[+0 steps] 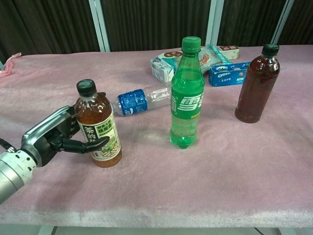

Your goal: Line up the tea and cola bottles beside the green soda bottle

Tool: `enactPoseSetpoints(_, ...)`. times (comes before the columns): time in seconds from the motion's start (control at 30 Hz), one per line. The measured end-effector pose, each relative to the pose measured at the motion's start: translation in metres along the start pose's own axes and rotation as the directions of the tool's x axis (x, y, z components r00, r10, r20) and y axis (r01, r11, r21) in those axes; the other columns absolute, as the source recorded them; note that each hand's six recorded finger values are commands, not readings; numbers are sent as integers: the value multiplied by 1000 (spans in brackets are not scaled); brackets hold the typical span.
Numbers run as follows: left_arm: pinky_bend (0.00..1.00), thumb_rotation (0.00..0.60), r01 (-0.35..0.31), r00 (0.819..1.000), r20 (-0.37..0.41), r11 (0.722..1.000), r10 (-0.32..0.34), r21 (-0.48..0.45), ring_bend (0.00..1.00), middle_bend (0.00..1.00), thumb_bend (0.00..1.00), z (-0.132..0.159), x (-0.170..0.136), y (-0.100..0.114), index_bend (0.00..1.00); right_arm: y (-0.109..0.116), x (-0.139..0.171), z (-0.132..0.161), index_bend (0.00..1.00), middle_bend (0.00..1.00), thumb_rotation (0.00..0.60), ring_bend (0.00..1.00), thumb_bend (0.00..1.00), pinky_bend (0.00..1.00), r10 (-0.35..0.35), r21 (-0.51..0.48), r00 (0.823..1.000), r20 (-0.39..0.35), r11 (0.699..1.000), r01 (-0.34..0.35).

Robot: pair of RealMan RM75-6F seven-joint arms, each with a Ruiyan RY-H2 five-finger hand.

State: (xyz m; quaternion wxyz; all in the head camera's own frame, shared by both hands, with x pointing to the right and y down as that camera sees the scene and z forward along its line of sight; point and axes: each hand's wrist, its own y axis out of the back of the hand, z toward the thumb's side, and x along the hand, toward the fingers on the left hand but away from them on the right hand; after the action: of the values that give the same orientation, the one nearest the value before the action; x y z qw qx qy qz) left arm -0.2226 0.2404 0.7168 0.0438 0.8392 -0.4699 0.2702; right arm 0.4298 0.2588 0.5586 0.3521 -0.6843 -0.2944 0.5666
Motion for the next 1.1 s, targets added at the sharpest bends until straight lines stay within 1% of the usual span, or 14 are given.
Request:
enactPoseSetpoints(0.17,1,600,12,1000,-3,1000,-12,-7,0,10,287,1,0,-2,0,1,1,-1,0,0,600,0,298,95,-3,-1,1000,2,1000,3)
enactPoseSetpoints(0.23,8,600,17,1000,-5,1000,-17,-2,0,68,287,1,1,-3,0,1,1,-1,0,0,600,0,298,95,-6,-3,1000,2,1000,6)
enactPoseSetpoints(0.27,15,600,19,1000,-6,1000,-19,3,5,120,288,1,2,-4,17,1,2,-1,0,0,600,0,298,95,-6,-2,1000,2,1000,6)
enactPoseSetpoints(0.33,36,600,22,1000,-12,1000,-22,11,50,226,288,1,5,-5,117,1,3,-2,0,0,600,0,299,95,-4,-3,1000,2,1000,4)
enactPoseSetpoints(0.4,65,600,21,1000,-18,1000,-21,14,122,322,289,0,7,-5,240,2,3,-3,0,0,600,0,299,95,-5,-4,1000,4,1000,5)
enactPoseSetpoints(0.43,78,600,20,1000,-22,1000,-20,14,152,363,290,0,8,-5,282,2,4,-3,0,0,600,0,298,95,-8,-6,1000,5,1000,8)
enactPoseSetpoints(0.57,162,600,15,999,-35,1000,-14,8,332,608,312,-1,11,-6,509,5,7,-6,0,0,600,0,298,95,-17,-9,1000,11,1000,17)
enactPoseSetpoints(0.6,191,600,11,999,-36,1000,-11,2,385,672,334,-1,12,-6,573,5,7,-6,0,0,600,0,298,95,-17,-10,1000,12,1000,17)
enactPoseSetpoints(0.63,209,600,3,999,-35,1000,-4,-6,413,703,352,0,13,-5,606,5,8,-7,0,0,600,0,298,95,-18,-11,1000,13,1000,18)
enactPoseSetpoints(0.7,268,600,-10,1000,-30,1000,10,-13,489,780,423,1,14,-4,688,5,8,-7,0,0,600,0,298,95,-19,-12,1000,13,1000,19)
enactPoseSetpoints(0.8,316,600,-39,999,-19,999,38,-24,543,831,527,6,17,-1,747,5,10,-7,0,0,600,0,298,95,-19,-13,1000,12,1000,19)
enactPoseSetpoints(0.87,339,600,-59,998,-13,998,59,-28,561,851,570,10,20,1,769,5,10,-7,0,0,600,0,298,95,-16,-12,1000,9,1000,16)
enactPoseSetpoints(0.93,361,600,-72,997,-6,997,72,-22,566,853,586,15,25,1,775,4,10,-7,0,0,600,0,299,95,-12,-10,1000,8,1000,12)
enactPoseSetpoints(1.1,414,600,-83,996,20,996,83,13,571,843,581,32,40,-6,776,3,10,-7,0,0,600,0,298,95,-7,-8,1000,8,1000,7)
